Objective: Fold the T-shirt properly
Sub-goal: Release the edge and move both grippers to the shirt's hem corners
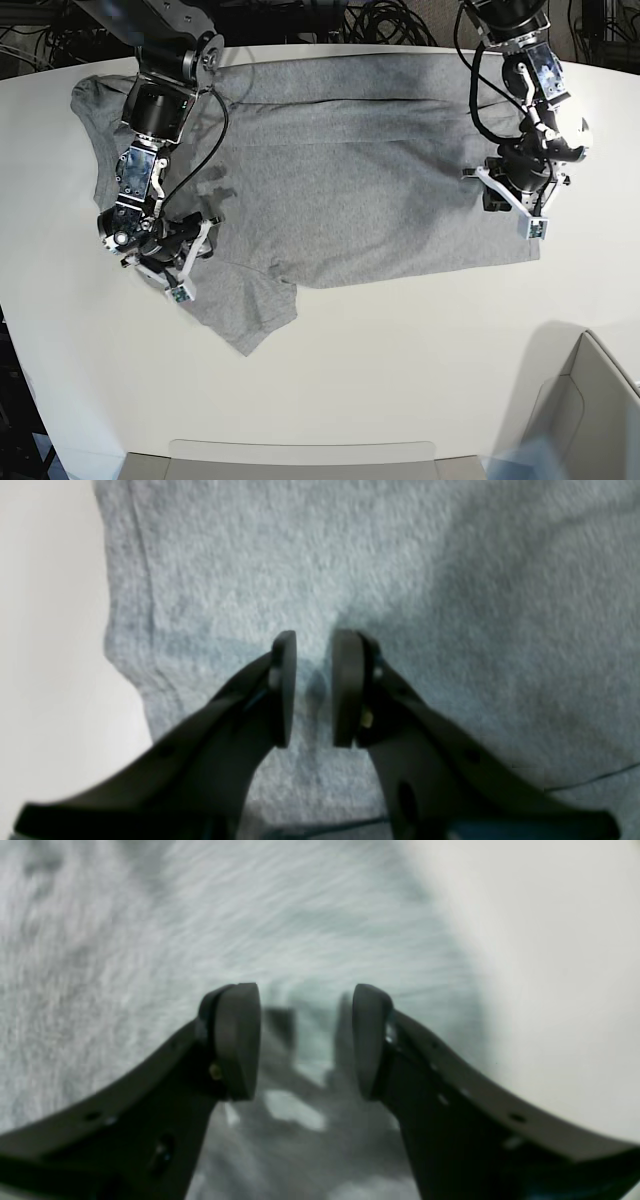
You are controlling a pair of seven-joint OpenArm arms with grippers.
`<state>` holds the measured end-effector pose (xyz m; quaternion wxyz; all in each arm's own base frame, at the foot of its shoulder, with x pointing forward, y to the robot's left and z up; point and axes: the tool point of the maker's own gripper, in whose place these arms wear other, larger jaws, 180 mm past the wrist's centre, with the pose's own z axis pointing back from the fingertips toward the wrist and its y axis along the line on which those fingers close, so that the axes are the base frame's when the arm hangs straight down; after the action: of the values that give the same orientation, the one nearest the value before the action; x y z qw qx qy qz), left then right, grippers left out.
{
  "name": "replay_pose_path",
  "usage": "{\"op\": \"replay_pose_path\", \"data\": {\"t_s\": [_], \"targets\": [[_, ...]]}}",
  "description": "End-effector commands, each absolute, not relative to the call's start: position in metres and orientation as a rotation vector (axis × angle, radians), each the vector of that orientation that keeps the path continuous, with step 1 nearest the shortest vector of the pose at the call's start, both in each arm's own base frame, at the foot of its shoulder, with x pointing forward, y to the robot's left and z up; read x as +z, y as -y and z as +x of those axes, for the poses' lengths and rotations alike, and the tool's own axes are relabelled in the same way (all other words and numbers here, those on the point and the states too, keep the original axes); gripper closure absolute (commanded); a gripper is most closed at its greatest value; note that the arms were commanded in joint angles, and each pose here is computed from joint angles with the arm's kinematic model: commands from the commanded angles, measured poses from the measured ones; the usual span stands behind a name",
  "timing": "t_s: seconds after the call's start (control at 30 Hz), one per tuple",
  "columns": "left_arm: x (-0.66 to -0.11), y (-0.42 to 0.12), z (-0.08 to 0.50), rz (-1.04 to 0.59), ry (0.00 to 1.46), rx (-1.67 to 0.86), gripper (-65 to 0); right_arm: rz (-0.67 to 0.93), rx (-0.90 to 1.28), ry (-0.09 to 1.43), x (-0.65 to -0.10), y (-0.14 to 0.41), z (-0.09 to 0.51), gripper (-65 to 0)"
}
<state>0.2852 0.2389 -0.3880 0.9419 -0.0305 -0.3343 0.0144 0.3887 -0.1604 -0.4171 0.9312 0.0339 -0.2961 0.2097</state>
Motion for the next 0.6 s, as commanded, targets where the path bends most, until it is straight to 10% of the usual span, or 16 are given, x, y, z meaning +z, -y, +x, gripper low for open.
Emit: {"op": "replay_pose_path", "data": {"t_s": [0.0,0.57], "targets": [[-0.374,-0.245,0.295,-0.043,0.734,0.022,-13.9,0.071,0.440,0.626,-0.411,0.161,0.395,-29.5],[-0.374,-0.248,0.295,-0.039,0.737,0.029,-13.9,-0.124,0.429,0.428,-0.424,0.208,0.290,-29.5]]}}
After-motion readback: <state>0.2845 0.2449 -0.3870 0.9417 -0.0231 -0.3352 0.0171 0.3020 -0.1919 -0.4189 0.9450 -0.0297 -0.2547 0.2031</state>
